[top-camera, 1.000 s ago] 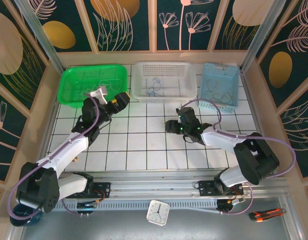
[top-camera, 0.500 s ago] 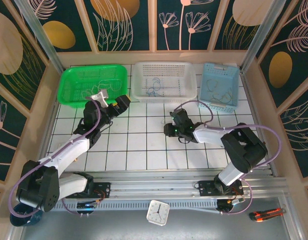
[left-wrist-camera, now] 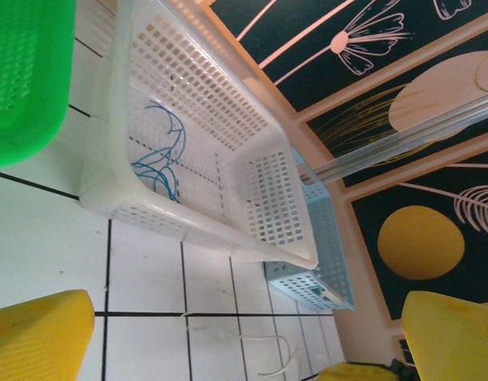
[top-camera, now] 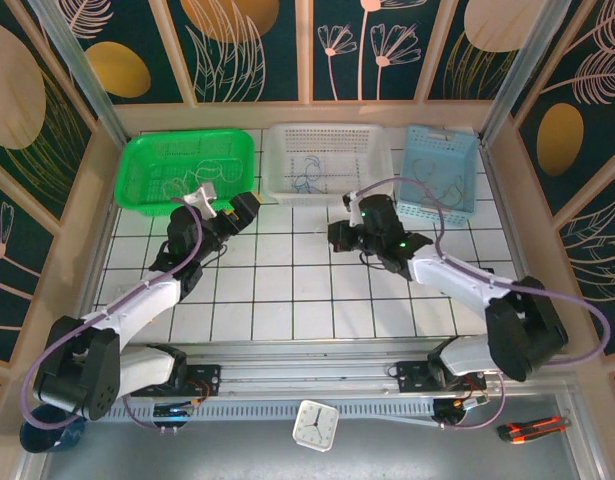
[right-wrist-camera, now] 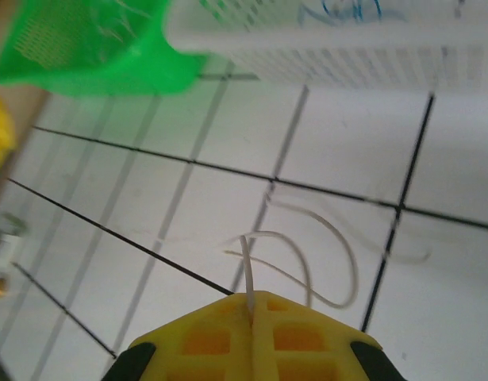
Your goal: Untangle the cables
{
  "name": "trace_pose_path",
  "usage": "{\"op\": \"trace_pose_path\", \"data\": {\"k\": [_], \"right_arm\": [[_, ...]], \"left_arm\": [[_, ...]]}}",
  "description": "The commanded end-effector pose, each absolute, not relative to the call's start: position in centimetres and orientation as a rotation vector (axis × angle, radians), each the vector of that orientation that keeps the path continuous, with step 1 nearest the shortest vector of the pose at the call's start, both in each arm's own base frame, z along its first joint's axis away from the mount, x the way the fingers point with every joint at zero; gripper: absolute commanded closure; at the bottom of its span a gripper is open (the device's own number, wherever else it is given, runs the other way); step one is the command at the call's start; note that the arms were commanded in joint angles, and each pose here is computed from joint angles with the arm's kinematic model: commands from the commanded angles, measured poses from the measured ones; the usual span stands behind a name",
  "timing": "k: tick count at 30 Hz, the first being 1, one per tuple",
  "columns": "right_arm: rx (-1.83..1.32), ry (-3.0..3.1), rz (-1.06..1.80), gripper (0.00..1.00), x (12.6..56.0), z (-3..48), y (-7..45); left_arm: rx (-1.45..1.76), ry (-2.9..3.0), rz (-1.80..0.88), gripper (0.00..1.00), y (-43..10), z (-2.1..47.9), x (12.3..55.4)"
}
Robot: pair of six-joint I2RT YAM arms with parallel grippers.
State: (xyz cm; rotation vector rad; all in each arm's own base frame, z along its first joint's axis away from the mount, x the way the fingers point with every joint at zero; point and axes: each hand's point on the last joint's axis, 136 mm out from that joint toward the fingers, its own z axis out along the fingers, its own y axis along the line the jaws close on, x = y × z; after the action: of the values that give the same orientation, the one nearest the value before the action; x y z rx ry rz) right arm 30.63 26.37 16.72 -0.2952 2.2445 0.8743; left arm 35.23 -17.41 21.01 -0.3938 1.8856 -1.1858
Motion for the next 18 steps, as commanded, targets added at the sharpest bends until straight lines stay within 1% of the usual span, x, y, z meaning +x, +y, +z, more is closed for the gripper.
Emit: {"op": "trace_pose_path", "data": {"k": [1,8,9,12,18], "right_arm": [[-0.33,2.141,1.056,1.0,29.9,21.3,27.2],[-0.402,1.957,1.306,1.0,28.3,27.1,28.5],[-0.379,1.939,1.312,1.0,28.9,27.7,27.9],[-0.374,1.895,1.35,1.0,29.0,29.1,28.0],[-0.347,1.845,1.353,1.0,29.8,30.9,28.0]], "left_arm": [[-0.386,1.81,-1.332,0.01,-18.5,22.7,34.9],[-0.431,1.698,-1.498,0.01,-19.1,25.6,34.7],[-0.436,1.686,-1.518,0.01,-19.2,26.0,34.6],[-0.459,1.667,-1.566,0.01,-19.6,26.5,34.3],[-0.461,1.66,-1.605,0.01,-20.7,26.0,33.3]]}}
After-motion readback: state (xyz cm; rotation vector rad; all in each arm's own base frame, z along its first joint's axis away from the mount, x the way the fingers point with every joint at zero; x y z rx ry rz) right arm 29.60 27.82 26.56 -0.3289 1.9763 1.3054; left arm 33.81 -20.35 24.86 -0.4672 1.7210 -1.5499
